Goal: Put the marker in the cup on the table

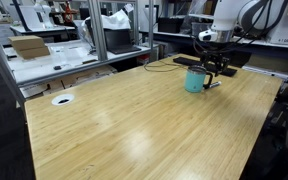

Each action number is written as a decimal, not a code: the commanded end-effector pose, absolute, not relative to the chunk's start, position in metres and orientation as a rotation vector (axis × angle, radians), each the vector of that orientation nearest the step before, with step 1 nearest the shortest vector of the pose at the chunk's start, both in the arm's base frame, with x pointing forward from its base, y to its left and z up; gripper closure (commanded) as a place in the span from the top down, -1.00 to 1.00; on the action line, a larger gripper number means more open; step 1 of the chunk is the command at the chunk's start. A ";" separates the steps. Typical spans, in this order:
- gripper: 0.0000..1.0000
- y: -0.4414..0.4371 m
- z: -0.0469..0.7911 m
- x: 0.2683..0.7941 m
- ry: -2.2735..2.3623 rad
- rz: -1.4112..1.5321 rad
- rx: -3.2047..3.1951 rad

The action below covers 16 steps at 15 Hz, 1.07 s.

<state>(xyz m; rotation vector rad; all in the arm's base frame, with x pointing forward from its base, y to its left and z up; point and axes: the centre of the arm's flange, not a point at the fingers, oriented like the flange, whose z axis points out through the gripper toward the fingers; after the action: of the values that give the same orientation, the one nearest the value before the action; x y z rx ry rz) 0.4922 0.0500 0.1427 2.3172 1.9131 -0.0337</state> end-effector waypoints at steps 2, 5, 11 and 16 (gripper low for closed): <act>1.00 0.063 0.176 0.489 1.916 -0.224 2.278; 1.00 0.067 0.190 0.486 1.918 -0.353 2.265; 1.00 0.074 0.212 0.484 1.968 -0.399 2.211; 1.00 0.074 0.224 0.483 1.974 -0.379 2.188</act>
<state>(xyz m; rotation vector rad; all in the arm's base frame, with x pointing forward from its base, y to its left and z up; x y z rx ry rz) 0.4864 0.0758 0.2106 2.1983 1.9566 -0.3727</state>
